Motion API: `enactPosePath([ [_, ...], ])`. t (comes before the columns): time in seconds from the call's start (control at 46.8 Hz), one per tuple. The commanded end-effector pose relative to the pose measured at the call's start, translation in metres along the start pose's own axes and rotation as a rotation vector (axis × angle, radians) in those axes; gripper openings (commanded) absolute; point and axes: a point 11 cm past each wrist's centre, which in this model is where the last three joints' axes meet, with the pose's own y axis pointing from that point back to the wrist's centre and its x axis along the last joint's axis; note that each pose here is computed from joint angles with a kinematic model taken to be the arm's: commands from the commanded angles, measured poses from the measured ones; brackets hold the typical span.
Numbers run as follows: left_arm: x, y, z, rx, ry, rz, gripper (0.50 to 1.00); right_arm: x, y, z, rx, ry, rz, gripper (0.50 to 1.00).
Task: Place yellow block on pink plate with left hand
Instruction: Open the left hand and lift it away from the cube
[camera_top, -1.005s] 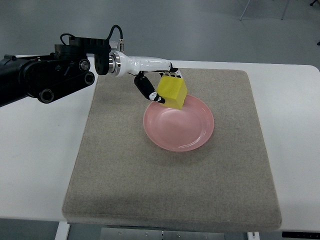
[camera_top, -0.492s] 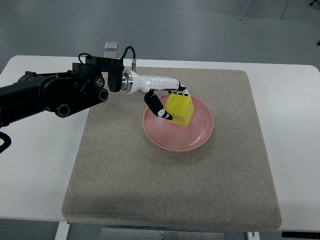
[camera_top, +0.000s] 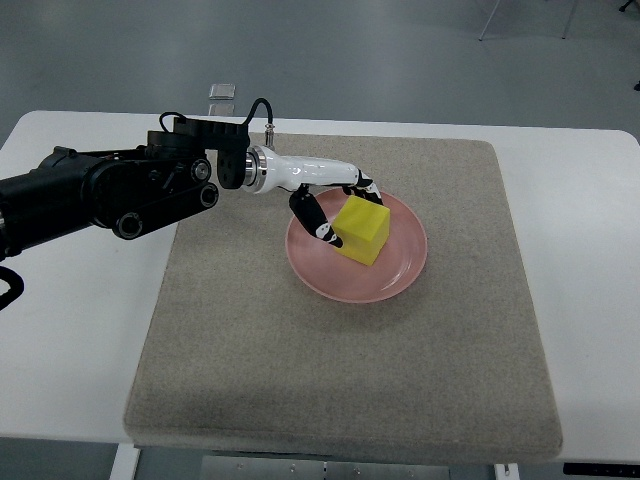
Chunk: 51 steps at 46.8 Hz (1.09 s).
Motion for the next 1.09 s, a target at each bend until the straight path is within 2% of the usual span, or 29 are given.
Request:
enactPosePath([
  [0.0, 0.000, 0.000, 0.000, 0.001, 0.000, -0.002, 0.870, 0.000, 0.000, -0.001, 0.001, 0.000, 0.000, 0.924],
  [0.15, -0.003, 0.000, -0.002, 0.004, 0.006, -0.004, 0.885, 0.000, 0.000, -0.001, 0.001, 0.002, 0.000, 0.924],
  [0.235, -0.003, 0.000, -0.002, 0.004, 0.006, -0.004, 0.932, 0.000, 0.000, -0.001, 0.001, 0.000, 0.000, 0.924],
  [0.513, 0.005, 0.006, -0.009, 0.021, 0.004, 0.014, 0.945, 0.000, 0.000, -0.001, 0.001, 0.000, 0.000, 0.924],
  [0.941, 0.037, 0.044, -0.078, 0.221, 0.046, 0.147, 0.958, 0.000, 0.000, 0.000, -0.001, 0.000, 0.000, 0.924],
  [1.069, 0.045, 0.055, -0.098, 0.282, 0.038, 0.227, 0.958, 0.000, 0.000, 0.000, -0.001, 0.000, 0.000, 0.924],
])
